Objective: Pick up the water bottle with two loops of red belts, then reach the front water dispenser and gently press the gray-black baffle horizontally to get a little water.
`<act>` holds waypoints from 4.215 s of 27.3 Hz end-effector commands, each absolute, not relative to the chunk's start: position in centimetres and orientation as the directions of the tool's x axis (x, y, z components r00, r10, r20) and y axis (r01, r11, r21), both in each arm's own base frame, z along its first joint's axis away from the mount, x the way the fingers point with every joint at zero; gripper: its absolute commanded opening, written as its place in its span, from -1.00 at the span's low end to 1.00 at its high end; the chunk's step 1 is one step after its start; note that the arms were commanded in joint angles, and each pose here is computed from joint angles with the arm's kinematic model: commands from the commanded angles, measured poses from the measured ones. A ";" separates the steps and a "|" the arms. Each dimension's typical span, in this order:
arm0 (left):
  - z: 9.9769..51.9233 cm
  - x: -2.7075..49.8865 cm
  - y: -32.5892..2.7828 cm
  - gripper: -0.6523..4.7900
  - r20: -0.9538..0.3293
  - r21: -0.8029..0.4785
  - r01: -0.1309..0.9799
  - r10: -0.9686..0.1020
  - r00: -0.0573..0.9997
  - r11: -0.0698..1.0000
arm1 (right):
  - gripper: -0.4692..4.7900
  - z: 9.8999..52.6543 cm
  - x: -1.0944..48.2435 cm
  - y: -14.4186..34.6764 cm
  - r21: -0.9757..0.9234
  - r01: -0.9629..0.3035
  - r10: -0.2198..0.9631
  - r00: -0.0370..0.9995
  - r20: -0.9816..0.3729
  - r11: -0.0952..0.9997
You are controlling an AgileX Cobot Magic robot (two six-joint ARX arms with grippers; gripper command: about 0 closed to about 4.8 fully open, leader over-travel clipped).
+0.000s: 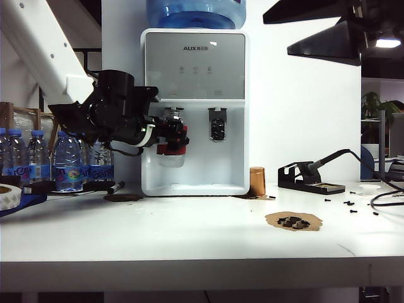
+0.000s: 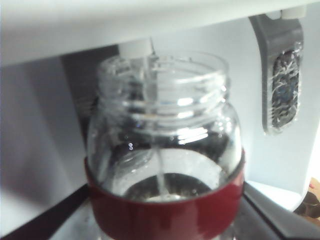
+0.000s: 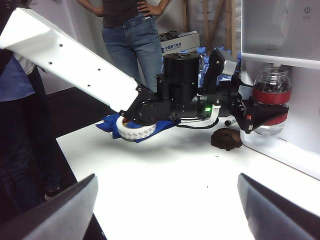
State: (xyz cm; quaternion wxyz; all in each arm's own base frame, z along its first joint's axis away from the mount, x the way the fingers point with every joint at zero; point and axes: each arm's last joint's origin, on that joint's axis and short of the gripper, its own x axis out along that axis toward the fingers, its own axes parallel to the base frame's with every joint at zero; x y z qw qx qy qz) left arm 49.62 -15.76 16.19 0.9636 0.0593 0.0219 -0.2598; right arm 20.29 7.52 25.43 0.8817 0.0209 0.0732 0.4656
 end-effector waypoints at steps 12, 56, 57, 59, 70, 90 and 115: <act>17.3 49.8 -15.5 -0.78 -0.027 0.110 0.475 -0.475 0.880 0.873 | 1.00 25.8 20.3 7.5 0.091 -0.822 0.826 0.555 -0.094 0.562; 13.8 34.8 -21.1 -0.78 -0.141 -0.024 0.824 -0.818 0.557 0.566 | 1.00 25.8 19.4 7.3 0.137 -0.820 0.831 0.541 -0.133 0.556; 13.6 34.8 -21.2 -0.78 -0.141 -0.025 0.824 -0.818 0.557 0.566 | 1.00 25.8 19.4 7.3 0.136 -0.812 0.823 0.552 -0.135 0.567; 12.9 34.7 -21.5 -0.78 -0.134 -0.019 0.819 -0.813 0.566 0.573 | 1.00 25.8 19.5 7.2 0.134 -0.796 0.807 0.574 -0.140 0.590; 10.1 35.1 -21.0 -0.78 -0.178 -0.022 0.796 -0.786 0.592 0.605 | 1.00 25.3 19.7 6.9 0.077 -0.710 0.709 0.677 -0.196 0.700; 7.3 33.8 -19.7 -0.78 -0.316 -0.011 0.801 -0.762 0.565 0.599 | 1.00 25.1 19.2 6.5 0.013 -0.643 0.624 0.739 -0.255 0.766; 4.7 33.9 -19.1 0.84 -0.350 0.035 0.808 -0.750 0.562 0.589 | 1.00 25.5 18.9 6.4 0.001 -0.637 0.619 0.749 -0.236 0.771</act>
